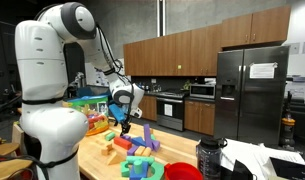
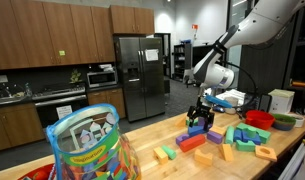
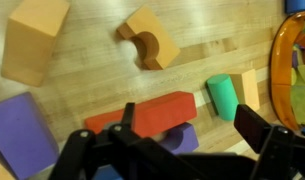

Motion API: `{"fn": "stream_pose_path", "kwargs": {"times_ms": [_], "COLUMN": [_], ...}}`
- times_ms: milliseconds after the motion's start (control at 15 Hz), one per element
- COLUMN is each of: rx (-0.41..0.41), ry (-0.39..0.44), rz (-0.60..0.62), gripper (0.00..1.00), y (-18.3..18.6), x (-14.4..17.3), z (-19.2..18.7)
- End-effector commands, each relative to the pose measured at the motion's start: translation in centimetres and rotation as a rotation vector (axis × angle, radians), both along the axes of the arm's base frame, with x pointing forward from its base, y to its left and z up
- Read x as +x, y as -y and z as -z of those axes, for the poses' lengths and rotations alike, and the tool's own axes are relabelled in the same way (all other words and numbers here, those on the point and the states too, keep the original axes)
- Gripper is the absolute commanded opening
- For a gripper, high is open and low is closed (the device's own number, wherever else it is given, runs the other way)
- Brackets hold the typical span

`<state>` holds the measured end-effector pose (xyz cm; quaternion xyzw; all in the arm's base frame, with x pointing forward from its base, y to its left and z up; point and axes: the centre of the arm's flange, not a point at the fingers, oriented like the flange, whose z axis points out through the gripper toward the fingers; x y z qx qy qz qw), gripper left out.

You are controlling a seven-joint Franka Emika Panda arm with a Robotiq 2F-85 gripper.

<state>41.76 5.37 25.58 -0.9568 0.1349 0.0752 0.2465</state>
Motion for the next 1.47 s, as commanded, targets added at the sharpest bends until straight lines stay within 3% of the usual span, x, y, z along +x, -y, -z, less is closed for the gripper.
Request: {"fn": "stream_pose_path", "kwargs": {"times_ms": [0, 400, 667, 1000, 1400], "rx": [-0.096, -0.327, -0.318, -0.316, -0.312], "ry": [0.064, 0.170, 0.097, -0.009, -0.023], "rz": [0.004, -0.085, -0.150, -0.151, -0.110], "gripper": [1.00, 1.00, 1.00, 1.00, 1.00], "y": [0.6, -2.2, -4.4, -2.5, -0.7], "x": [-1.8, -1.6, -1.9, -1.2, 0.6], "z": [-2.3, -9.5, -7.3, -4.2, -3.2]}}
